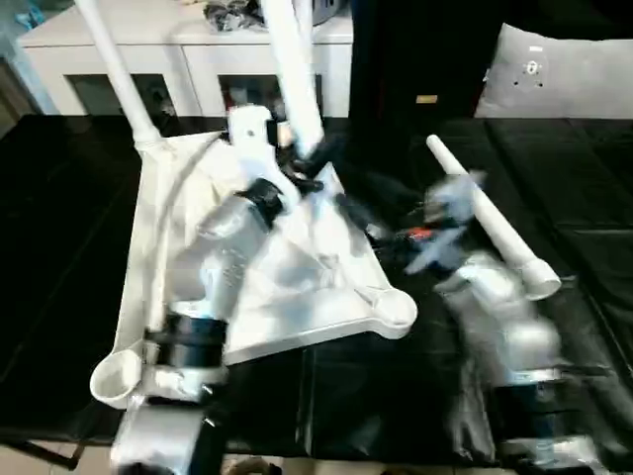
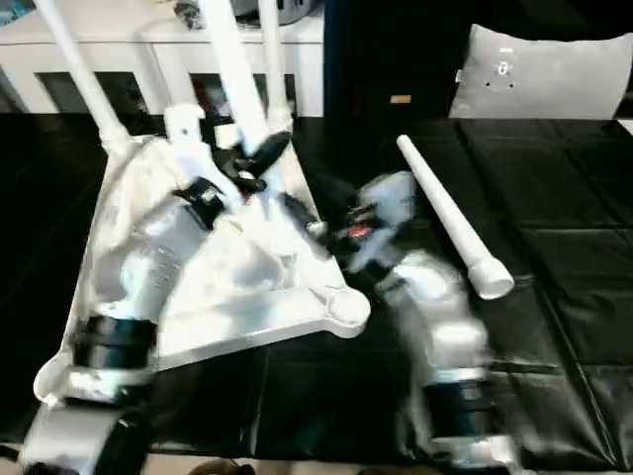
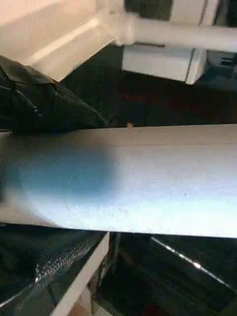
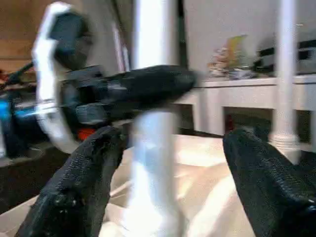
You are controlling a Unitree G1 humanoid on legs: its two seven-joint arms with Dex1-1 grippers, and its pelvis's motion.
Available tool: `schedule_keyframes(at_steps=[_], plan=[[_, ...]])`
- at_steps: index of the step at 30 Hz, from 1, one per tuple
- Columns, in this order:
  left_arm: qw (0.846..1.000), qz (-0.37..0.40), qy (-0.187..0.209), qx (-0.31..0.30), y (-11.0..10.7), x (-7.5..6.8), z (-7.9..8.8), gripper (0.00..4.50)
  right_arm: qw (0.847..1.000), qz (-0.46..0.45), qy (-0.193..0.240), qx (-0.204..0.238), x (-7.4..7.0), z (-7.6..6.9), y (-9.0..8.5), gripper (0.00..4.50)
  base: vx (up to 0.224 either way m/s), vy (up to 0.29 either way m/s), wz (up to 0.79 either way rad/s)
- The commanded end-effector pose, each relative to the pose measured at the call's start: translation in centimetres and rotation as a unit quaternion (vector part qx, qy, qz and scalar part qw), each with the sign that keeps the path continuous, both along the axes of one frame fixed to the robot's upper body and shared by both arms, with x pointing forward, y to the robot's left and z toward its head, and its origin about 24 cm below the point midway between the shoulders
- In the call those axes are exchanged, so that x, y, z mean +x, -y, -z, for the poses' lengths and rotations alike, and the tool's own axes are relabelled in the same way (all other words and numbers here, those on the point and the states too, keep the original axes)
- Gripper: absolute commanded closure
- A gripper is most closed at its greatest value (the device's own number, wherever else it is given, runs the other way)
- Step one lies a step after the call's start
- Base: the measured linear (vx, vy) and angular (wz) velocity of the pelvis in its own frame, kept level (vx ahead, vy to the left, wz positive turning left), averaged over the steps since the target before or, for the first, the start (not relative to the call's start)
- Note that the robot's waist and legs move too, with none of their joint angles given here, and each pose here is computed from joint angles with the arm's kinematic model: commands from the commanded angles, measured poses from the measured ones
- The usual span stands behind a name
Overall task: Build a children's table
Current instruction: Pick table leg
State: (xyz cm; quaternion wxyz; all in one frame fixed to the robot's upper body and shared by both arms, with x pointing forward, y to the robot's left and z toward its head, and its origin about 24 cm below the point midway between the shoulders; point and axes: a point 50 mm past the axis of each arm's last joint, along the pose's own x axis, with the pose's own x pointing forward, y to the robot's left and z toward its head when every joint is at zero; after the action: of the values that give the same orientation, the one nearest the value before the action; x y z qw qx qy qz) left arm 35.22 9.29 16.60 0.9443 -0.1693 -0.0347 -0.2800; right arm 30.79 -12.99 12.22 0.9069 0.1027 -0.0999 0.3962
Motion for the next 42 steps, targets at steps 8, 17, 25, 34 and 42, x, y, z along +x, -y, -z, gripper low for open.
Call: schedule_keyframes(at_steps=[8,17,25,34,42], plan=[[0.998,0.064,0.016,0.024,0.1,-0.3,-0.9,2.60,0.998,-0.041,-0.049,0.000,0.5,-2.4,2.7,0.18,0.000,0.000,0.00],[0.972,0.199,0.092,0.081,1.9,-2.2,-2.2,2.60,0.974,-0.174,-0.096,-0.112,-0.9,-1.5,1.4,0.18,0.000,0.000,0.00],[0.949,0.278,0.115,0.090,3.3,-4.0,-2.3,2.60,0.967,-0.199,-0.109,-0.115,-0.5,-1.0,1.0,0.14,0.000,0.000,0.00],[0.934,0.324,0.113,0.100,3.8,-4.9,-2.0,2.60,0.961,-0.222,-0.116,-0.120,-0.5,-0.9,0.8,0.44,0.000,0.000,0.00],[0.929,0.342,0.110,0.087,4.5,-5.3,-2.0,2.60,0.958,-0.233,-0.127,-0.108,-0.4,-0.9,0.8,0.98,0.000,0.000,0.00]])
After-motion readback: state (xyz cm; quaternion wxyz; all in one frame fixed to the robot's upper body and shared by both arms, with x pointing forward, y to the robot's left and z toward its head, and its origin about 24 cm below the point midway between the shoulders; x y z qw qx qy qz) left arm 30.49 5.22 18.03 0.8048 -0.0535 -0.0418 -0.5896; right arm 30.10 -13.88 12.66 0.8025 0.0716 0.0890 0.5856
